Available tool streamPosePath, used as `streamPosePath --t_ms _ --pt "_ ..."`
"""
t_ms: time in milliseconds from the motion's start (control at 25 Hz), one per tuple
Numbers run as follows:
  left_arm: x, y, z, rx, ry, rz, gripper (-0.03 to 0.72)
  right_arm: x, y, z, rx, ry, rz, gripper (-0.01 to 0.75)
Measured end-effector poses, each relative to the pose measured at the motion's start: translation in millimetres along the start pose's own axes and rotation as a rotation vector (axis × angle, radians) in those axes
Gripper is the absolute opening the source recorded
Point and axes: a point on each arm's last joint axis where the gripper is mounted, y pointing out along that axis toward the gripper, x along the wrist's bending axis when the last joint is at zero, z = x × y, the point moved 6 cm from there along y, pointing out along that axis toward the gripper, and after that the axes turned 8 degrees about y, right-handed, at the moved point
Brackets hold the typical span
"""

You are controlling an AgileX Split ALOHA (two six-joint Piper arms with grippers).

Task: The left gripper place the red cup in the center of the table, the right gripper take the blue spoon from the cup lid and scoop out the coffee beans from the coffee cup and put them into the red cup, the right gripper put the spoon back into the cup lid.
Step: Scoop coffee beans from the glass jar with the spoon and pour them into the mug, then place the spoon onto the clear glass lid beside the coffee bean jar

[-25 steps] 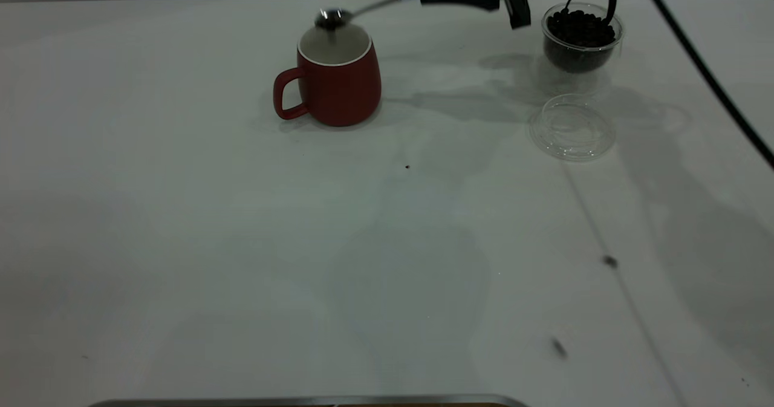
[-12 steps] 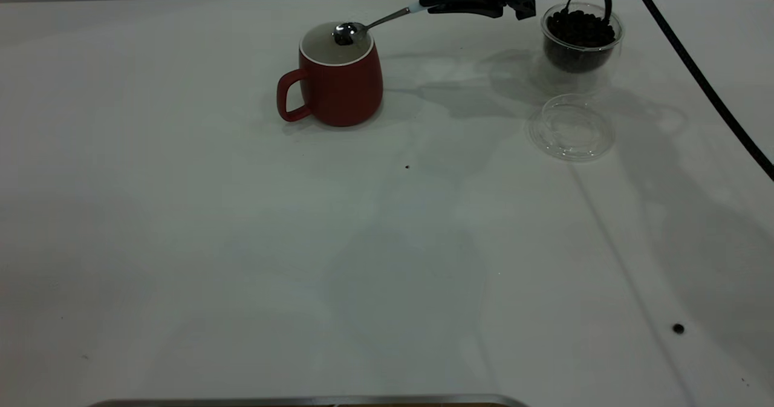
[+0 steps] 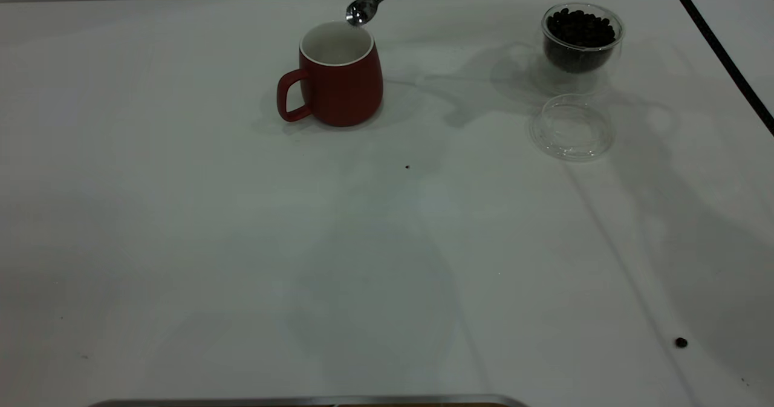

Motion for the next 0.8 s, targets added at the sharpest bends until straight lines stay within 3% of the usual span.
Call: streamPosePath --t_ms 320,600,800 --pt "0.0 0.0 0.0 0.0 0.0 0.0 0.444 37.9 -11.5 -14.9 0.058 -0.057 -0.028 0.102" --pt "0.0 0.0 0.0 0.0 0.0 0.0 0.444 40.4 -18.1 -21.2 0.059 -0.023 -0.001 0.102" --pt "0.0 0.0 0.0 0.0 0.0 0.0 0.444 69.1 -47.8 -27.7 0.161 -0.059 -0.036 0.102"
